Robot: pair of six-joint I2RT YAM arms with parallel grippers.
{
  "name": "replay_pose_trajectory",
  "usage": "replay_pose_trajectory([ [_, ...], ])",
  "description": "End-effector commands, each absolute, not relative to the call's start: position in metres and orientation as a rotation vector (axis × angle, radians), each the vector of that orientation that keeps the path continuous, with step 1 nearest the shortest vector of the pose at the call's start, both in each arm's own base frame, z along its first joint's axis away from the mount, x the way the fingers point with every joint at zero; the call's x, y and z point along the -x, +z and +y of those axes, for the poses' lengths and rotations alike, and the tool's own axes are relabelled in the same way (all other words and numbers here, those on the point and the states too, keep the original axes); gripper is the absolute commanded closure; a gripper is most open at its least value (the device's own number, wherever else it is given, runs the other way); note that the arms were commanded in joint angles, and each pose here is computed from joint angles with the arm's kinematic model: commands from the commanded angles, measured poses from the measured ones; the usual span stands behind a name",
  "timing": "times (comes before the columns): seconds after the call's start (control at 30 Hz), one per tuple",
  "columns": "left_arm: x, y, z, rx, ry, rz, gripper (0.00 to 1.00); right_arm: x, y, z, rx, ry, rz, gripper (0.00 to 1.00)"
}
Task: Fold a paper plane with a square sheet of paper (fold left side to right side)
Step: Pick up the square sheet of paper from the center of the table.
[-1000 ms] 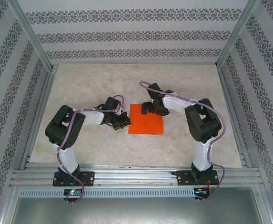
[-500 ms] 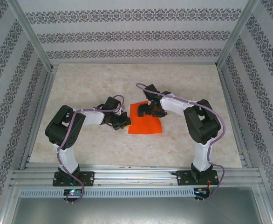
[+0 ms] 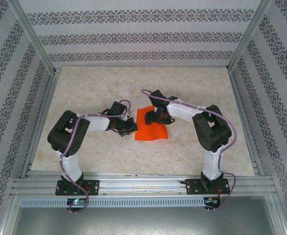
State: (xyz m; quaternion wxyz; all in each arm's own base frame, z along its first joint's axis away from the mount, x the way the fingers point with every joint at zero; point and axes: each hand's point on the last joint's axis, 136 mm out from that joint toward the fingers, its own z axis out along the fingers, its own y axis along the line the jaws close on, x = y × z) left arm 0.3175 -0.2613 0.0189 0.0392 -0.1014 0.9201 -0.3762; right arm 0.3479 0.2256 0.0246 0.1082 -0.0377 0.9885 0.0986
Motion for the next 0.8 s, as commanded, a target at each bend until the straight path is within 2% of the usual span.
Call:
replay_pose_trajectory([
  [0.0,-0.312,0.012,-0.258,0.32,-1.095,2.856,0.89,-0.352,0.04,0.231,0.134,0.297,2.876,0.23],
  [0.1,-0.316,0.021,-0.26,0.317,-1.118,2.819,0.85,-0.354,0.043,0.235,0.131,0.362,2.86,0.34],
  [0.27,-0.324,0.041,-0.256,0.31,-1.135,2.743,0.77,-0.356,0.048,0.245,0.121,0.514,2.815,0.45],
  [0.43,-0.336,0.068,-0.229,0.343,-1.114,2.628,0.69,-0.358,0.055,0.251,0.144,0.631,2.767,0.54],
  [0.77,-0.351,0.14,-0.153,0.337,-1.049,2.34,0.51,-0.358,0.102,0.262,0.255,0.965,2.53,0.59],
])
